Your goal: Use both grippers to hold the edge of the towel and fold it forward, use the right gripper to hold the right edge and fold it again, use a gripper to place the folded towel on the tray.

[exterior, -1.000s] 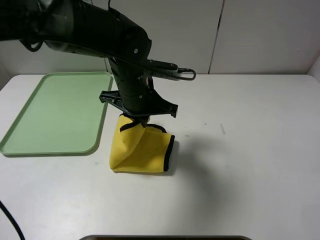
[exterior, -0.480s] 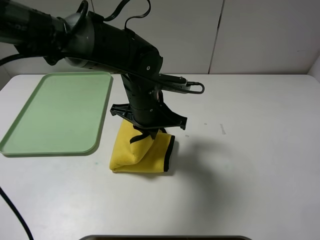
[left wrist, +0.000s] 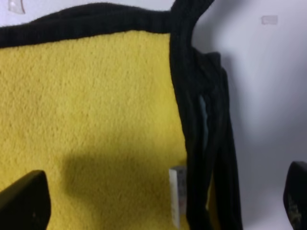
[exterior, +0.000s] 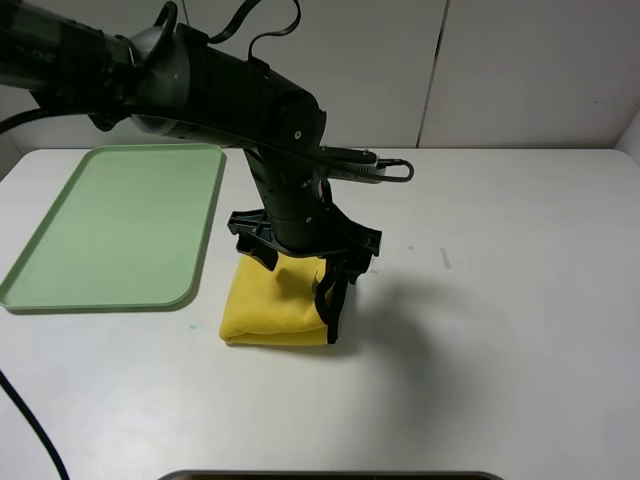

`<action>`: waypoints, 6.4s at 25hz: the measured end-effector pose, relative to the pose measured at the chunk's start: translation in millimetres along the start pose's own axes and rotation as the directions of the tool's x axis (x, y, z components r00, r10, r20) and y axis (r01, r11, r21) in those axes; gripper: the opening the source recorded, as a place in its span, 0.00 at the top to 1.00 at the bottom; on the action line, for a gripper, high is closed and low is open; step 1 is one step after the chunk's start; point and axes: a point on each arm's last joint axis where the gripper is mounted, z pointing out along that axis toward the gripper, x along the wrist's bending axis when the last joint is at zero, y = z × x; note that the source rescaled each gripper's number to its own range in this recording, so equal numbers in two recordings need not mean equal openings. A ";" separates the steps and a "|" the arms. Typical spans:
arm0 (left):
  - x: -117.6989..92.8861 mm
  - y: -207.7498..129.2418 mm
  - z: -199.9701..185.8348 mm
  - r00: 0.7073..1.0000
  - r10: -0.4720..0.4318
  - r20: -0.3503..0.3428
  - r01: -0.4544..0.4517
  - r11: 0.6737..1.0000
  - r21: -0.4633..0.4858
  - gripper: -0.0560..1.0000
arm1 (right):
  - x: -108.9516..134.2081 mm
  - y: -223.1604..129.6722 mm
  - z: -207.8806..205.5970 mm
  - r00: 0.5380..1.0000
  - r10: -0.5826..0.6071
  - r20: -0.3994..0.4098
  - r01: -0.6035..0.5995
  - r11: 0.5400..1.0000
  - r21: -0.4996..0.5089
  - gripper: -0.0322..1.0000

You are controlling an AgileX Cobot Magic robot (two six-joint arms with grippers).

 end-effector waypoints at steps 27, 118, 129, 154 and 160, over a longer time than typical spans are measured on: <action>68.8 -16.3 -23.4 0.985 -0.134 -0.105 0.147 0.981 0.127 0.00 | 0.0 0.0 0.0 1.000 0.000 0.000 0.000 1.000 0.000 0.00; 255.7 22.1 -3.4 0.960 -0.224 -0.169 0.225 0.974 -0.012 0.80 | 0.1 0.0 0.0 1.000 0.000 -0.001 0.000 1.000 0.000 0.00; 298.5 29.2 15.8 0.943 -0.289 -0.165 0.264 0.951 -0.160 0.80 | 0.1 0.0 0.0 1.000 0.000 -0.001 0.000 1.000 0.000 0.00; 287.2 6.1 -73.3 0.944 -0.260 -0.203 0.266 0.964 0.001 0.00 | 0.1 0.0 0.0 1.000 0.000 -0.001 0.000 1.000 0.000 0.00; 273.7 -15.2 -109.3 0.970 -0.190 -0.151 0.199 0.979 0.046 0.00 | 0.1 0.0 0.0 1.000 0.000 -0.001 0.000 1.000 0.000 0.00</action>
